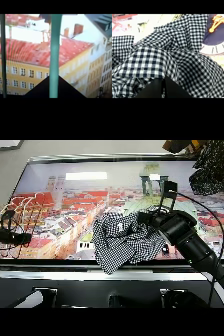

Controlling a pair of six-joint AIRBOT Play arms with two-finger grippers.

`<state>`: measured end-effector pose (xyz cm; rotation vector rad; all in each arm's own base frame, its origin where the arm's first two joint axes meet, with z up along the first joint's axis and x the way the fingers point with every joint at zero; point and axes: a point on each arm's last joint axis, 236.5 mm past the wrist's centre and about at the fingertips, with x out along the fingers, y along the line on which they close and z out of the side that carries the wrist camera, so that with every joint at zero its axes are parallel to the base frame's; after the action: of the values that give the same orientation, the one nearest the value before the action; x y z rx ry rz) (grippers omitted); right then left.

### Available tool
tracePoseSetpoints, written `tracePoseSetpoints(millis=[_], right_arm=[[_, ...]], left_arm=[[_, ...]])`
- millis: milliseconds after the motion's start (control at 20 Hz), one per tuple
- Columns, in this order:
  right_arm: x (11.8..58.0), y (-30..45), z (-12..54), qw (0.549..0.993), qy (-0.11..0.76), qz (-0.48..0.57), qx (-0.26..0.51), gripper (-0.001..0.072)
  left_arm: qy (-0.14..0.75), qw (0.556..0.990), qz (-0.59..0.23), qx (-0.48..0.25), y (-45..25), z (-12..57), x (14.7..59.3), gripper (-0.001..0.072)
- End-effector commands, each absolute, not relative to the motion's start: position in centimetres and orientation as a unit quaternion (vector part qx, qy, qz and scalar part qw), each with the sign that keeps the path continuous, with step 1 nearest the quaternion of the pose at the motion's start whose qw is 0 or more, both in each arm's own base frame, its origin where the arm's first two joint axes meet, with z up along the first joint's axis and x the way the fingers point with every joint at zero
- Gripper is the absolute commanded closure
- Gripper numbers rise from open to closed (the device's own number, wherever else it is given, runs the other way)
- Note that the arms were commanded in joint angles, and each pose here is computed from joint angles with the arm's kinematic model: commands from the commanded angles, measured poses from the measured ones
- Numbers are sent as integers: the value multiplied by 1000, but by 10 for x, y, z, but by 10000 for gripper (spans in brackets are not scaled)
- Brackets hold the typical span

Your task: Fold the clothes and pants, and hang the long-sleeved shirts on hangers.

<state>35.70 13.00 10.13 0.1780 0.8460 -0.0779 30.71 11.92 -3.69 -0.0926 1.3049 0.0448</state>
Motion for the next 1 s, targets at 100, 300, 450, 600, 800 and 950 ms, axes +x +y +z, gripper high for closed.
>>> tracePoseSetpoints(millis=[100,300,450,600,800,950], right_arm=[[358,129,102,908,408,-39,84,679],[358,129,102,908,408,-39,84,679],[358,129,102,908,409,-39,84,679],[357,129,102,908,409,-39,85,679],[357,129,101,907,410,-39,85,680],[354,125,99,904,417,-48,83,680]], left_arm=[[547,837,5,-16,85,18,352,684],[461,887,12,-9,67,75,387,685],[405,914,10,-4,55,117,403,685],[350,937,7,11,49,158,413,686],[280,960,21,-7,48,211,416,685],[245,969,4,-8,28,243,398,688]])
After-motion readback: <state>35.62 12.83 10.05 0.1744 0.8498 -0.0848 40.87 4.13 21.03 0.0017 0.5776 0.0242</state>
